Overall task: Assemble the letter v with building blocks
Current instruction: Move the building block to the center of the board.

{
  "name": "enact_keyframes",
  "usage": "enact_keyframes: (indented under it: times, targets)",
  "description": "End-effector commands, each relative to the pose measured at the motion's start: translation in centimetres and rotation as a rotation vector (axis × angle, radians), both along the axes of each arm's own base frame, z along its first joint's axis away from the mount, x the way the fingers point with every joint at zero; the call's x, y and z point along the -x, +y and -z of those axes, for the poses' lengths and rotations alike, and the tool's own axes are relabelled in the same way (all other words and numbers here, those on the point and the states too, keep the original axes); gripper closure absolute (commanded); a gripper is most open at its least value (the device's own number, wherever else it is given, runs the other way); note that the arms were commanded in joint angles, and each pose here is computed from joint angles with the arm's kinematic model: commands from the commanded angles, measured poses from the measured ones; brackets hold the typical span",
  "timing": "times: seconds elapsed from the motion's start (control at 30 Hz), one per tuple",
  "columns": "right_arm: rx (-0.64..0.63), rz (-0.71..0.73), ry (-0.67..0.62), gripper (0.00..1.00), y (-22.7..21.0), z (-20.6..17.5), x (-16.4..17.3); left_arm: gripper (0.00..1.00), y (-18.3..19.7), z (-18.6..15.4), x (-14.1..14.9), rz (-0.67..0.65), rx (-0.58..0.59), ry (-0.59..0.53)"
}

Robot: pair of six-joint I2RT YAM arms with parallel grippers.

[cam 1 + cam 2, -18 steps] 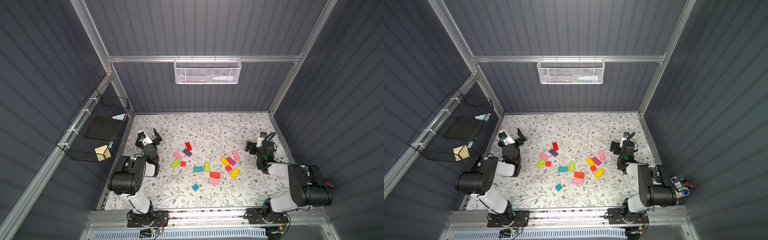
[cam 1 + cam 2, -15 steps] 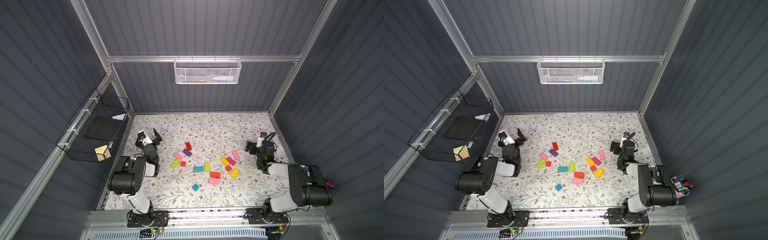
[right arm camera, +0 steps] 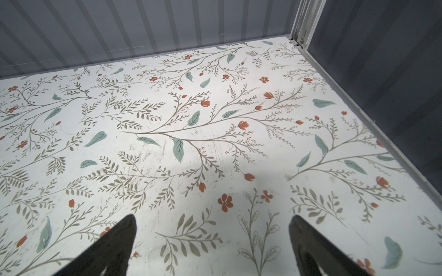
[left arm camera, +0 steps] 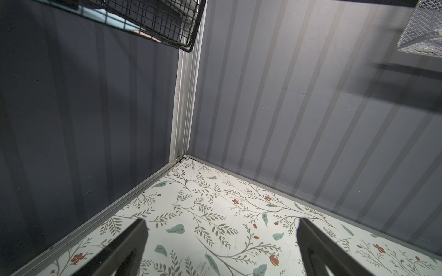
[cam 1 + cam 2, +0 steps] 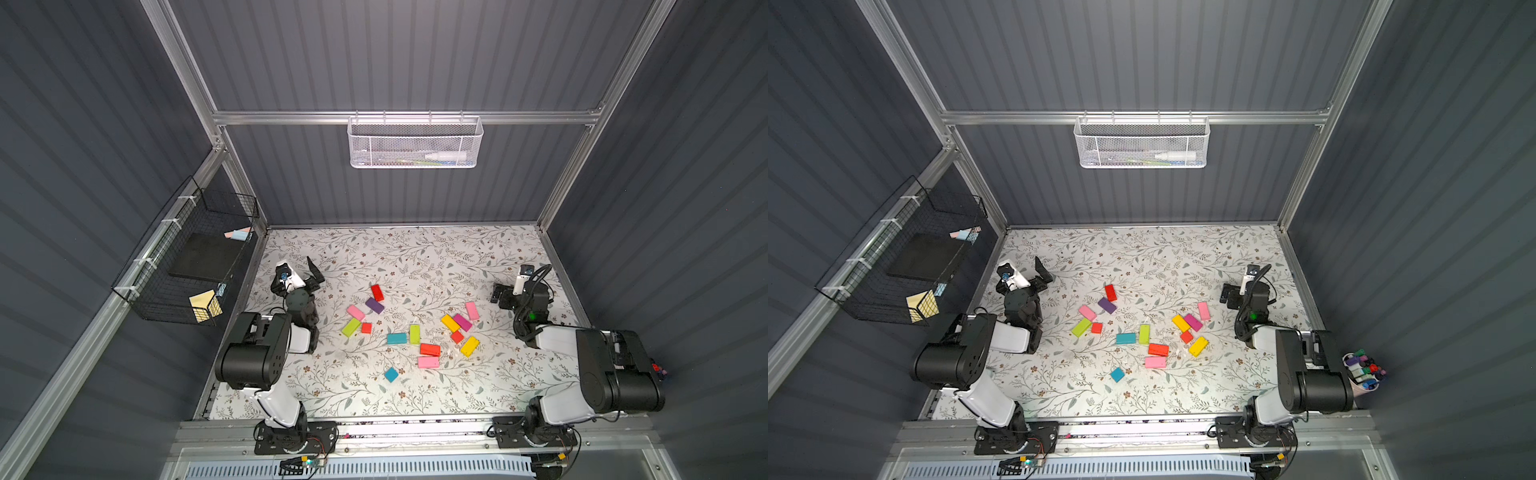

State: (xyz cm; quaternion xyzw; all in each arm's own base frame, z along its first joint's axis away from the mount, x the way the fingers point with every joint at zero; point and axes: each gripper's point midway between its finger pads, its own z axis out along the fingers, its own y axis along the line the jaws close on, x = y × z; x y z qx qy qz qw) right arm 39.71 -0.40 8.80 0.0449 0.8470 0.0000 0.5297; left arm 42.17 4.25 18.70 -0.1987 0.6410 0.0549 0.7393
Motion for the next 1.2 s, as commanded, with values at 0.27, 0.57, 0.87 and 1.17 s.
enact_keyframes:
  times: [0.27, 0.57, 0.87, 1.17]
  targets:
    - [-0.009, -0.007, -0.003, 0.01, 0.1, -0.2, -0.1, 0.01, 0.1, -0.1, -0.3, 0.000, -0.017, 0.001]
    - [-0.001, -0.048, 0.016, 0.01, 1.2, -5.0, 0.3, 0.00, 0.2, -6.1, 0.1, -0.011, -0.002, -0.056]
    - [-0.138, -0.083, 0.235, 0.01, 3.5, -10.0, 0.7, 0.01, -3.2, -10.7, -3.2, 0.198, 0.102, -0.048]
    - [-0.143, -0.232, 0.362, 0.01, 8.8, -11.5, 2.1, 0.02, -6.8, -10.3, -6.6, 0.380, 0.210, 0.137]
